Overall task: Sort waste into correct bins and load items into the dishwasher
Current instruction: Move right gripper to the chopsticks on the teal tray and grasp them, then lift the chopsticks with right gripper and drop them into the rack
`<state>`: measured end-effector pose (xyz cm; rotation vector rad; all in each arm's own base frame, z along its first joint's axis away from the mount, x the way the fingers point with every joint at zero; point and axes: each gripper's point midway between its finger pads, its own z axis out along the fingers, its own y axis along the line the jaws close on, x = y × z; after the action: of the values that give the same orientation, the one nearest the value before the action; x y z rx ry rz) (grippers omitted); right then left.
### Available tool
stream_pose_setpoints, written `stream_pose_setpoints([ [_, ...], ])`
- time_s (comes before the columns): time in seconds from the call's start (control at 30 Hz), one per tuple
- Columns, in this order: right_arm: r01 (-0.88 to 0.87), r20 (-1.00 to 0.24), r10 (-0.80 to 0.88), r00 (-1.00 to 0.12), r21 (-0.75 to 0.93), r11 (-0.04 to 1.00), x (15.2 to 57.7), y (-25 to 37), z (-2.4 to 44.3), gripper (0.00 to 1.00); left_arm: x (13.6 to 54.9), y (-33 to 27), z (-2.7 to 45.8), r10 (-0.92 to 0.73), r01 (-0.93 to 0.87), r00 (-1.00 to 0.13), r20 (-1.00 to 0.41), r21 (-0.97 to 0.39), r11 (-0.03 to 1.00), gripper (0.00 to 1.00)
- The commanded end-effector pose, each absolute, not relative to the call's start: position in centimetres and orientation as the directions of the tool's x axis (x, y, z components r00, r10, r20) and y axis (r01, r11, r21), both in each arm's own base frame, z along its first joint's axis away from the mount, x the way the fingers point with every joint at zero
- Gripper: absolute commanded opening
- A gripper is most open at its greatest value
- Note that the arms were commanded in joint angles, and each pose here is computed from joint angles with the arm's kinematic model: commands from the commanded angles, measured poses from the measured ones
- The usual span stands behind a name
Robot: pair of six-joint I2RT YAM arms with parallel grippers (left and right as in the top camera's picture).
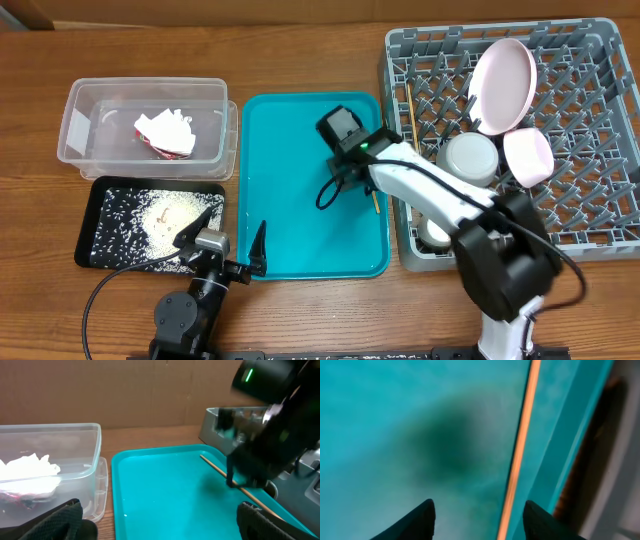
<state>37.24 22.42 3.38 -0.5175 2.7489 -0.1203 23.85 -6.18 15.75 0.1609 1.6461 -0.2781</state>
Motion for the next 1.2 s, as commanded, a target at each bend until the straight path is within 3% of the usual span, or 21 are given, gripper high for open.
stream_pose_setpoints([
  [0.0, -0.324, -0.290, -0.367, -0.884, -0.186, 0.928, 37.6, 21.6, 1.5, 0.61, 23.8, -6.1, 15.7, -0.075, 0.265, -0.095, -0.993, -0.098, 0.959, 1.00],
  [0.13, -0.338, -0.226, -0.376, -0.899, -0.188, 0.922, 36.8, 21.3, -1.0, 0.61, 23.8, -6.1, 15.7, -0.076, 0.264, -0.095, -0.993, -0.098, 0.959, 1.00],
  [0.17, -0.345, -0.205, -0.378, -0.903, -0.177, 0.922, 36.3, 21.3, -1.5, 0.57, 23.8, -6.1, 15.7, -0.076, 0.265, -0.094, -0.993, -0.098, 0.959, 1.00],
  [0.23, -0.360, -0.163, -0.381, -0.910, -0.141, 0.922, 35.3, 21.6, -2.0, 0.39, 23.8, -6.1, 15.7, -0.076, 0.264, -0.095, -0.993, -0.099, 0.959, 1.00],
  [0.43, -0.396, -0.092, -0.397, -0.913, -0.034, 0.918, 33.2, 23.0, -1.5, 0.15, 23.8, -6.1, 15.7, -0.075, 0.265, -0.095, -0.993, -0.098, 0.959, 1.00],
  [0.57, -0.391, -0.117, -0.395, -0.911, -0.057, 0.919, 34.1, 23.0, 0.1, 0.17, 23.8, -6.1, 15.7, -0.076, 0.264, -0.095, -0.993, -0.098, 0.959, 1.00],
  [0.63, -0.376, -0.183, -0.390, -0.902, -0.110, 0.920, 35.7, 22.8, 2.0, 0.34, 23.8, -6.1, 15.7, -0.076, 0.265, -0.094, -0.993, -0.098, 0.959, 1.00],
  [0.73, -0.357, -0.243, -0.385, -0.891, -0.152, 0.922, 37.0, 22.5, 3.6, 0.48, 23.8, -6.1, 15.7, -0.075, 0.265, -0.095, -0.993, -0.098, 0.959, 1.00],
  [1.17, -0.299, -0.155, -0.316, -0.936, -0.123, 0.946, 37.4, 20.0, -0.4, 0.47, 23.8, -6.1, 15.7, -0.076, 0.264, -0.095, -0.993, -0.099, 0.959, 1.00],
])
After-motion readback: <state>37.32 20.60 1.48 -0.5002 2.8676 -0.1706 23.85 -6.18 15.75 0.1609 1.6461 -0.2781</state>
